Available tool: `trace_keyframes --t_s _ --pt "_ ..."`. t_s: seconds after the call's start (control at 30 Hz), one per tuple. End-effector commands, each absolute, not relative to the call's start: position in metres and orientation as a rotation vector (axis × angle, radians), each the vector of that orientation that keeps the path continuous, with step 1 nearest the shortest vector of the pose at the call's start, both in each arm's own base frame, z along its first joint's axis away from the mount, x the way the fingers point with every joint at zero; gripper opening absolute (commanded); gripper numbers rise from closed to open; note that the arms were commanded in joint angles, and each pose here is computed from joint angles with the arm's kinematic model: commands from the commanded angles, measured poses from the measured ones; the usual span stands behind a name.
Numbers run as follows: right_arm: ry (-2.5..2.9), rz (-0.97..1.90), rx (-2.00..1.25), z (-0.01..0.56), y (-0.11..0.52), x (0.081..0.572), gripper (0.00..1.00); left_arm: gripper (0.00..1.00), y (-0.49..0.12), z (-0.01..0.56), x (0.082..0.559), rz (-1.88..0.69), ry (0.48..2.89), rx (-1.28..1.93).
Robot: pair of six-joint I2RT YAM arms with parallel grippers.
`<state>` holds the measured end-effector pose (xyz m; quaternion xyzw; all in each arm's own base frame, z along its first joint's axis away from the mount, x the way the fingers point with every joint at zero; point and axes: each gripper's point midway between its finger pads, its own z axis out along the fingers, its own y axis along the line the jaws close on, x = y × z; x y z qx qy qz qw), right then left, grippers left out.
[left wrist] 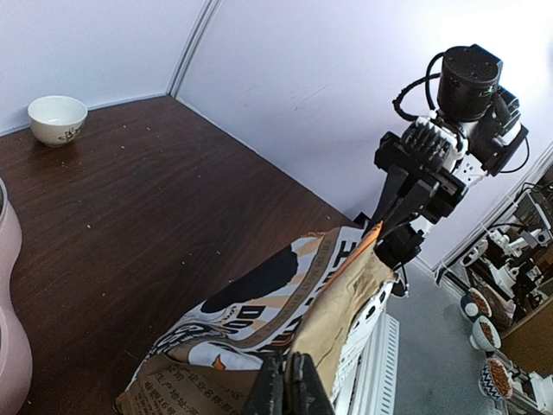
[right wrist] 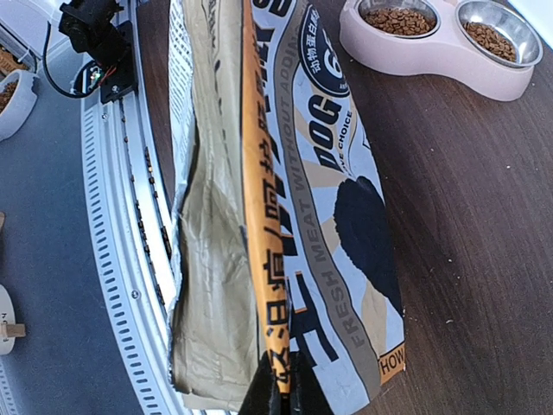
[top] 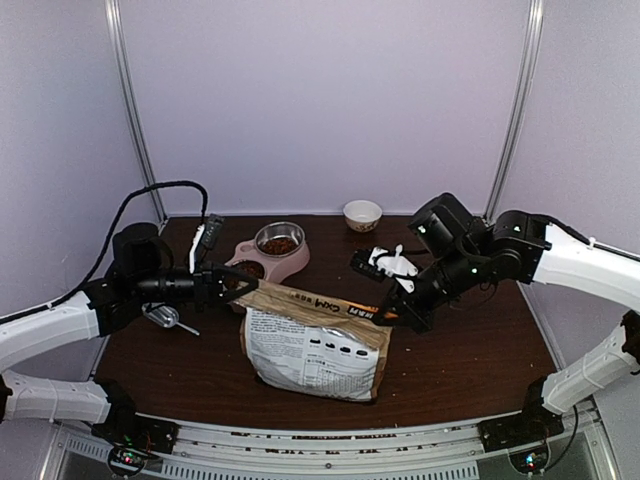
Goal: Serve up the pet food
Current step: Press the seal on the pet food bag.
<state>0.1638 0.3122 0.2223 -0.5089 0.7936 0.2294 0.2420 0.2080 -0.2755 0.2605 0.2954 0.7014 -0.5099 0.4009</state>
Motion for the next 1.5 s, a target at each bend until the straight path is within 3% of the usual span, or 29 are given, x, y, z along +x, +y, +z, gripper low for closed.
trace_keyframes --t_s 0.0,0.03,0.1,0.2,0.27,0.37,0.63,1.07,1.23,1.47 --pt "2.297 0.606 -1.437 0.216 0.271 0.136 0.02 0.0 -0.256 0.313 0.234 -1.154 1.549 0.676" --pt "2.272 0.656 -1.443 0.222 0.275 0.133 0.15 0.04 -0.259 0.317 0.232 -1.173 1.543 0.699" --pt "2.211 0.746 -1.426 0.235 0.283 0.129 0.4 0.28 -0.264 0.324 0.227 -1.202 1.546 0.74" --pt "2.122 0.83 -1.369 0.261 0.293 0.129 0.64 0.58 -0.261 0.334 0.229 -1.154 1.58 0.751" --pt "2.063 0.866 -1.309 0.28 0.298 0.133 0.75 0.69 -0.257 0.343 0.231 -1.103 1.596 0.75" --pt "1.973 0.901 -1.214 0.311 0.301 0.14 0.84 0.78 -0.249 0.358 0.232 -1.053 1.606 0.713" --pt "1.914 0.815 -0.823 0.355 0.283 0.187 0.89 0.83 -0.225 0.352 0.26 -0.917 1.742 0.485" --pt "1.985 0.634 -0.468 0.321 0.227 0.236 0.9 0.85 -0.184 0.307 0.281 -0.715 1.877 0.3" --pt "1.873 0.745 -0.614 0.33 0.241 0.214 0.88 0.85 -0.198 0.33 0.256 -0.813 1.731 0.465" --pt "1.724 0.56 -0.865 0.351 0.281 0.169 0.88 0.83 -0.205 0.329 0.236 -0.819 1.714 0.622"
